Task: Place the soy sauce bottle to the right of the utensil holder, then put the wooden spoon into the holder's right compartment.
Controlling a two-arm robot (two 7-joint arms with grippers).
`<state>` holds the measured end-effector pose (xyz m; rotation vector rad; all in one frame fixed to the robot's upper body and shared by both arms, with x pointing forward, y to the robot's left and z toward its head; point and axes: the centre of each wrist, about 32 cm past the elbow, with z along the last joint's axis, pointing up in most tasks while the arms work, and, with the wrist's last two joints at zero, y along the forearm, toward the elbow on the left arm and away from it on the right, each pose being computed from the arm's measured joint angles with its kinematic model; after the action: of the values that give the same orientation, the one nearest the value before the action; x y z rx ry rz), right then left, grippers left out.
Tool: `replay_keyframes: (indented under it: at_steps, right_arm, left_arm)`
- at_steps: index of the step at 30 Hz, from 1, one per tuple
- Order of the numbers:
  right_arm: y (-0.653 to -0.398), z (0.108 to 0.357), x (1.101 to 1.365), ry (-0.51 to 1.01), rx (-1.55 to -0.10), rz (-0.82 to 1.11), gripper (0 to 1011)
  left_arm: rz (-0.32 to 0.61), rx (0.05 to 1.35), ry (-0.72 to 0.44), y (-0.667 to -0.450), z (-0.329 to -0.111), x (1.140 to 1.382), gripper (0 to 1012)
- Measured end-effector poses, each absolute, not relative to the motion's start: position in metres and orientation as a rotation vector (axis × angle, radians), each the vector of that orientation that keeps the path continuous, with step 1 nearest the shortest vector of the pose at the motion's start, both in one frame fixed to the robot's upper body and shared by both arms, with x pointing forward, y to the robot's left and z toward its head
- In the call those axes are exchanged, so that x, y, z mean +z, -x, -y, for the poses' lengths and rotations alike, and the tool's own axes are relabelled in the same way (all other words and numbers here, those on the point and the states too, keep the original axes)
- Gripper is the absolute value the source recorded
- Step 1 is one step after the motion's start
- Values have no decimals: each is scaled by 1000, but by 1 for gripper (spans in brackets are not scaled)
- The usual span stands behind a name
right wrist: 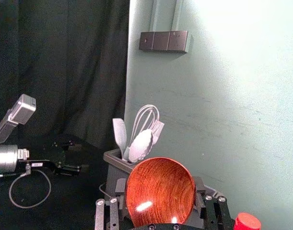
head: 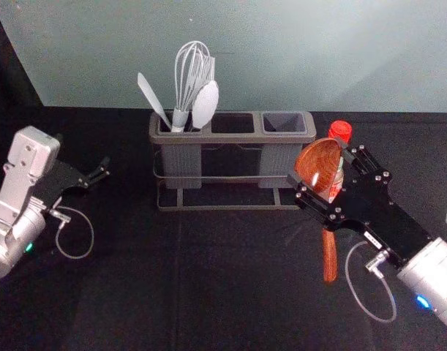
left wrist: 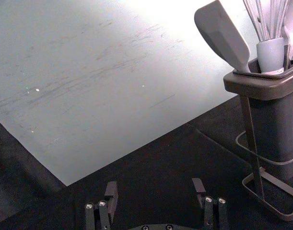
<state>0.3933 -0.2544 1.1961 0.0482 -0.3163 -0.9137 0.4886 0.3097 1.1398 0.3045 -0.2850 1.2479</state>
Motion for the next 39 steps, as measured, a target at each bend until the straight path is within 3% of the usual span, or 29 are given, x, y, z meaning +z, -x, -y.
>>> replay_keyframes:
  at_steps: [9,29,39]
  right_arm:
    - [-407,253,1205,-95,-935,374,837]
    - [-480,240,1245,-166,-915,528,837]
    - [-508,232,1252,-211,-908,549,837]
  left_arm:
    - [285,1248,-304,-489,-310,1140,1011]
    - [285,1248,-304,-489,-310,1140,1011]
    - [285,1248,-304,-489,-310,1140,1011]
